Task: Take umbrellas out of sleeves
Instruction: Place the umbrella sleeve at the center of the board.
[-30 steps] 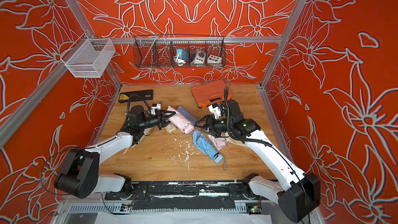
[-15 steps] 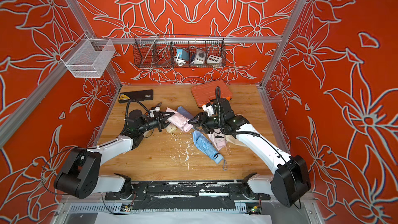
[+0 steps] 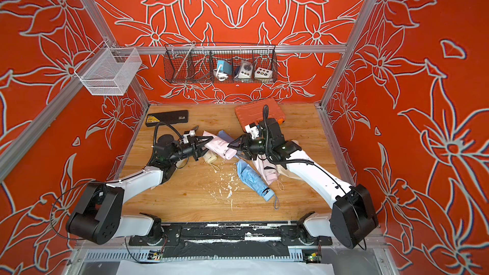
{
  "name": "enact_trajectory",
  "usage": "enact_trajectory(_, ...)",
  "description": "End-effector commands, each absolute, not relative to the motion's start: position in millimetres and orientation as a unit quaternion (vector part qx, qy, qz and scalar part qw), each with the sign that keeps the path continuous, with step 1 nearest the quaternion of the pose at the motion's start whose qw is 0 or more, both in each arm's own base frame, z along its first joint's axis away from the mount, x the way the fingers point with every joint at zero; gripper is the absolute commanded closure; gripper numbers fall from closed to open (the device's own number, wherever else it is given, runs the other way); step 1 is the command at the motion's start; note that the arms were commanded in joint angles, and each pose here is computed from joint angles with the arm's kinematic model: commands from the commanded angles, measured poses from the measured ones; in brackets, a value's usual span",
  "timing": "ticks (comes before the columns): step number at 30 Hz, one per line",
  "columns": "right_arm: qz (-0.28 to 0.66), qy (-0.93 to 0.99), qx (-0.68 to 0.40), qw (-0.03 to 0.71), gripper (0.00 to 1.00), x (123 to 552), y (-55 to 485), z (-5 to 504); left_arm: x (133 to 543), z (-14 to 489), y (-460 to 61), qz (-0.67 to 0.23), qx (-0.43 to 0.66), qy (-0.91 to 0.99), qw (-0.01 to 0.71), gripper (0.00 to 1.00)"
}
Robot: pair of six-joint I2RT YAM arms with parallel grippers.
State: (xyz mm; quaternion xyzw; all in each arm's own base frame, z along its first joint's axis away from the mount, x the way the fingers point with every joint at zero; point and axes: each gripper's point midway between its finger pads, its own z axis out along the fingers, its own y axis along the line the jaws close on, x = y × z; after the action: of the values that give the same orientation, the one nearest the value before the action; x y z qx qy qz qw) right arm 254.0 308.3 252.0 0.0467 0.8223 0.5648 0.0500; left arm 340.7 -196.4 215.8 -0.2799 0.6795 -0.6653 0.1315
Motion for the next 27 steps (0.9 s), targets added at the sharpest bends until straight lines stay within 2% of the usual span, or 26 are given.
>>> enact_trajectory(1,0.583,0.810,0.046,0.057,0.54,257,315,261,340,248,-198,-0.688,-0.246,0.664,0.160,0.81)
enact_trajectory(14,0.569,0.816,0.106,0.015,0.47,245,310,243,346,244,-198,-0.684,-0.247,0.666,0.165,0.81)
enact_trajectory(27,0.597,0.792,0.123,0.018,0.52,255,321,257,346,242,-197,-0.680,-0.247,0.670,0.168,0.81)
